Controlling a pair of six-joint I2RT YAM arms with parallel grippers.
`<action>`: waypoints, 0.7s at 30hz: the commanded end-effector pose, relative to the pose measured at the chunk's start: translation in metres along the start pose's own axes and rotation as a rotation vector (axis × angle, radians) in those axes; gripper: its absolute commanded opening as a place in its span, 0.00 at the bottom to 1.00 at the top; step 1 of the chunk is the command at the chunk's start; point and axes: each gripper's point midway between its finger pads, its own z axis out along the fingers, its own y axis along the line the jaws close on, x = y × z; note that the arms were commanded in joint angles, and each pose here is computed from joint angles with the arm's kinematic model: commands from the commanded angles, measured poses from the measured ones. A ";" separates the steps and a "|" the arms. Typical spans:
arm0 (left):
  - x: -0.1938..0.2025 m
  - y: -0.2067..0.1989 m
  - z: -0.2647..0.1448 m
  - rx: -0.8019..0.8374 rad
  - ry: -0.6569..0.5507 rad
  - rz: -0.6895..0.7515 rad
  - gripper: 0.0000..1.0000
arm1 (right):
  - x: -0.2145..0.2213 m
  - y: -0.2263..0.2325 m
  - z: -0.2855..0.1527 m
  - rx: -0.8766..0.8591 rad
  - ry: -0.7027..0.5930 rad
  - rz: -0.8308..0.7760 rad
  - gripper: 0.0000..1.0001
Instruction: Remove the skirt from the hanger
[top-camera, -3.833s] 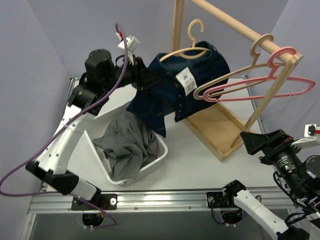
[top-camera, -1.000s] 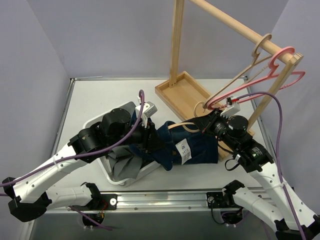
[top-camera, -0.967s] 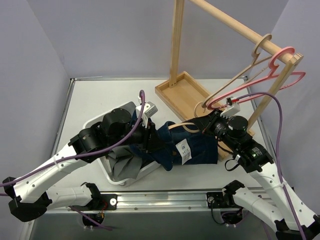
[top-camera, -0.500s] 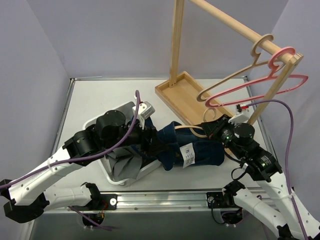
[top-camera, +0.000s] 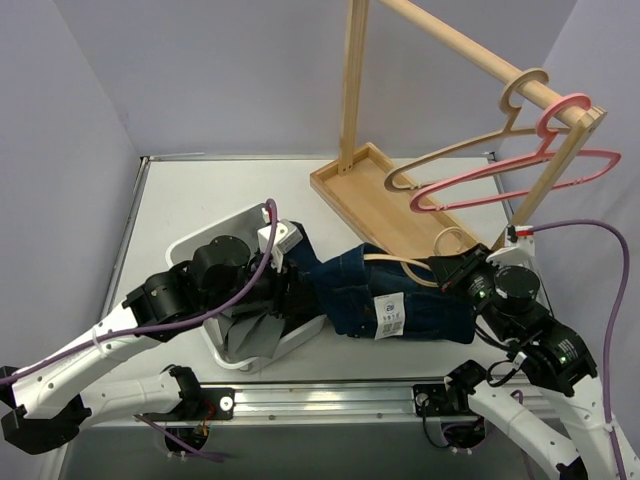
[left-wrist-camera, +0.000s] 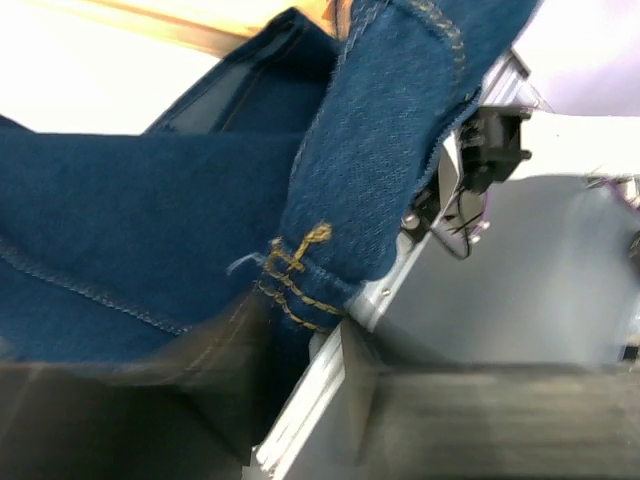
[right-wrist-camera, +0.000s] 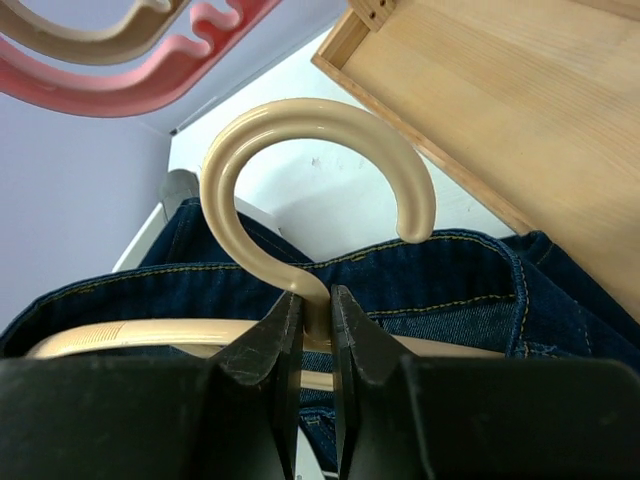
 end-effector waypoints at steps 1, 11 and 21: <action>0.008 0.007 0.001 -0.031 0.034 0.009 0.13 | -0.043 0.015 -0.024 -0.036 -0.152 0.090 0.00; -0.005 0.041 -0.010 -0.241 -0.009 0.008 0.02 | -0.060 -0.022 -0.049 0.095 -0.269 0.128 0.00; -0.020 0.037 -0.011 -0.220 -0.067 -0.004 0.02 | -0.050 -0.065 -0.067 0.200 -0.317 0.132 0.00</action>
